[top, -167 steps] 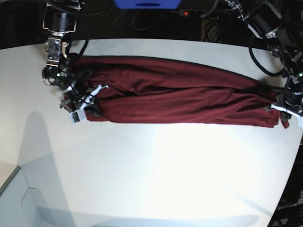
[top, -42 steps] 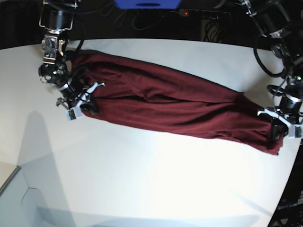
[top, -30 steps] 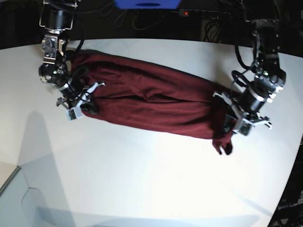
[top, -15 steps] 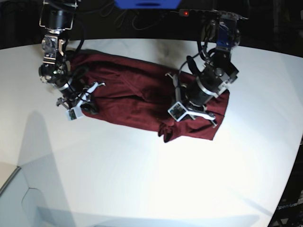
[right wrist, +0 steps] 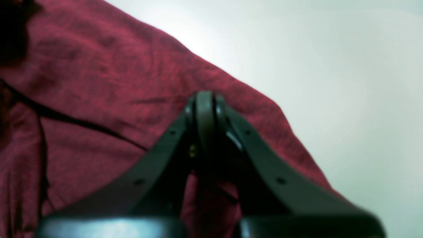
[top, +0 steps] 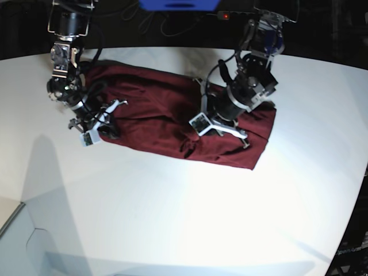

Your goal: Layout the t-shirt on the table in an organized manner, then fold the t-shirt properly

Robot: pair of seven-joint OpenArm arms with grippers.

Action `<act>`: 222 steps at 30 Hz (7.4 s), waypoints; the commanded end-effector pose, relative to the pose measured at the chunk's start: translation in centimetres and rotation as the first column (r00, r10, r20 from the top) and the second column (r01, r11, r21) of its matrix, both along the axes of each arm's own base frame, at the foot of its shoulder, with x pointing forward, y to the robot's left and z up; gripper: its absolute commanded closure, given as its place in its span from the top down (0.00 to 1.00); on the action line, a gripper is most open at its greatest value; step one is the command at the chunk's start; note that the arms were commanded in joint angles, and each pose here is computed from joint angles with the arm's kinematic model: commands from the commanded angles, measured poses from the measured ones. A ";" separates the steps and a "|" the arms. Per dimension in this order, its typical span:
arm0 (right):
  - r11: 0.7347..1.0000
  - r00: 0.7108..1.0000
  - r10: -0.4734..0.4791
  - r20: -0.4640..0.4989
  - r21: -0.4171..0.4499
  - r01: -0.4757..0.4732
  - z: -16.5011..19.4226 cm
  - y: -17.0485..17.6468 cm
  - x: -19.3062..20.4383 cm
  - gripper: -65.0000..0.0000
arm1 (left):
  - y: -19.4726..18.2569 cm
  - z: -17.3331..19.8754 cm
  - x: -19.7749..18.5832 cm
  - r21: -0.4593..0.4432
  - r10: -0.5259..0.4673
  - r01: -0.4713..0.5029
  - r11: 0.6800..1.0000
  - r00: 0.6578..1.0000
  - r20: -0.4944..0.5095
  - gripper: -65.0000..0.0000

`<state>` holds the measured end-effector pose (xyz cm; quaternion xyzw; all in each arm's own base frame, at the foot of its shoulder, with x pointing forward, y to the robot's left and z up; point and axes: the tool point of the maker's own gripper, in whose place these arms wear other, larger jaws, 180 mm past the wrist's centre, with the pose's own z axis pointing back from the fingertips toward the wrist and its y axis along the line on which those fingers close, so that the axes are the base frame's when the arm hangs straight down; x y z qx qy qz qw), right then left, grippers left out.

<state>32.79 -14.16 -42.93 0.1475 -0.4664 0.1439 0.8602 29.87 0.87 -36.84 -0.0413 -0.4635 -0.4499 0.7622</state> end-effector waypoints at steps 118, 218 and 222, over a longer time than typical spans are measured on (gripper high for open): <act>0.977 0.910 -0.214 -0.355 -0.085 0.197 -3.4 -2.2 -8.9 0.08 | 24.3 2.5 1.6 -0.294 0.599 -0.591 0.751 0.798 -0.073 0.48; 0.967 0.969 -0.149 -0.195 -0.232 0.102 2.5 -3.2 -9.1 0.57 | 24.7 1.5 1.4 -0.286 0.616 -0.614 0.735 0.782 -0.097 0.48; 0.967 0.966 -0.147 -0.215 -0.236 0.095 1.7 -3.7 -9.0 0.57 | 24.8 1.5 1.3 -0.285 0.617 -0.616 0.735 0.781 -0.097 0.48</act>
